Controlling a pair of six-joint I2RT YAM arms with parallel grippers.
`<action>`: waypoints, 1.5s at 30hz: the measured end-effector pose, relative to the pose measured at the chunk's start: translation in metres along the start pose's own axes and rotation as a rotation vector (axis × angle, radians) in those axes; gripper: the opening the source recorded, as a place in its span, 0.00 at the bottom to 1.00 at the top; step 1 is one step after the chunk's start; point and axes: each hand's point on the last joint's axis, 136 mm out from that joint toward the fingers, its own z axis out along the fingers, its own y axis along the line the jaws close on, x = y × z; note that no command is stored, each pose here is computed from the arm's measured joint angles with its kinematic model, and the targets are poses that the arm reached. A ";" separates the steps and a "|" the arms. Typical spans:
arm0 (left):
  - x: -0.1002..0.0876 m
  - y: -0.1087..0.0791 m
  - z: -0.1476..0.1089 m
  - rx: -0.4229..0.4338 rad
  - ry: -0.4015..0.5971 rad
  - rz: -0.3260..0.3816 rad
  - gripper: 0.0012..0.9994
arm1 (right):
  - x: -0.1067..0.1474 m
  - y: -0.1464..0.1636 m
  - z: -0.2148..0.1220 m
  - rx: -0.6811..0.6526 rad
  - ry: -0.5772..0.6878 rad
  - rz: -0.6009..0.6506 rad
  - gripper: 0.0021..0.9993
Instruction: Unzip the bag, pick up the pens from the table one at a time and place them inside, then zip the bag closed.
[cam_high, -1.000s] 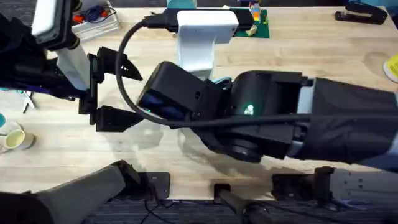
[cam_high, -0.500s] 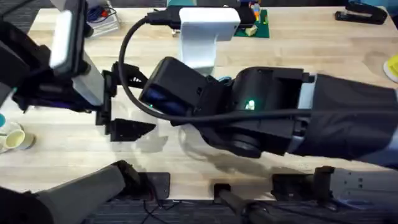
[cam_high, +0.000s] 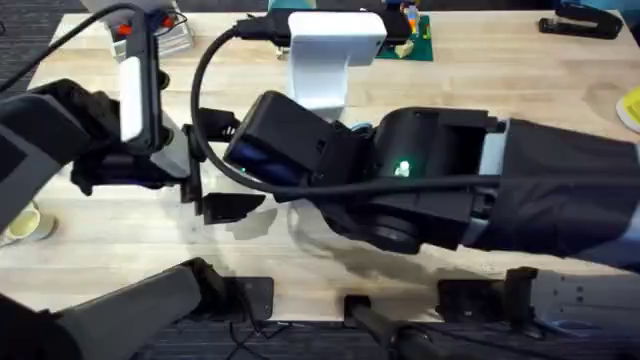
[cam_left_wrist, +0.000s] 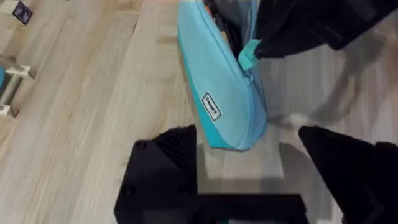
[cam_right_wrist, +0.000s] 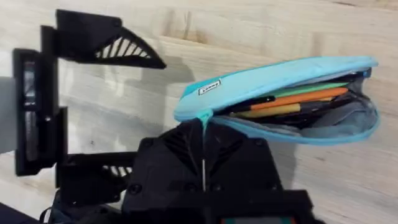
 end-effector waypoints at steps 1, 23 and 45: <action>-0.001 0.001 0.002 0.001 -0.001 0.004 0.99 | 0.000 0.000 0.000 0.000 0.000 0.000 0.03; -0.016 0.000 0.042 0.110 0.053 -0.081 0.99 | -0.005 -0.004 0.002 0.008 -0.005 0.014 0.03; -0.011 0.004 0.044 0.098 0.087 -0.068 0.05 | -0.004 -0.005 0.002 0.012 -0.002 0.008 0.03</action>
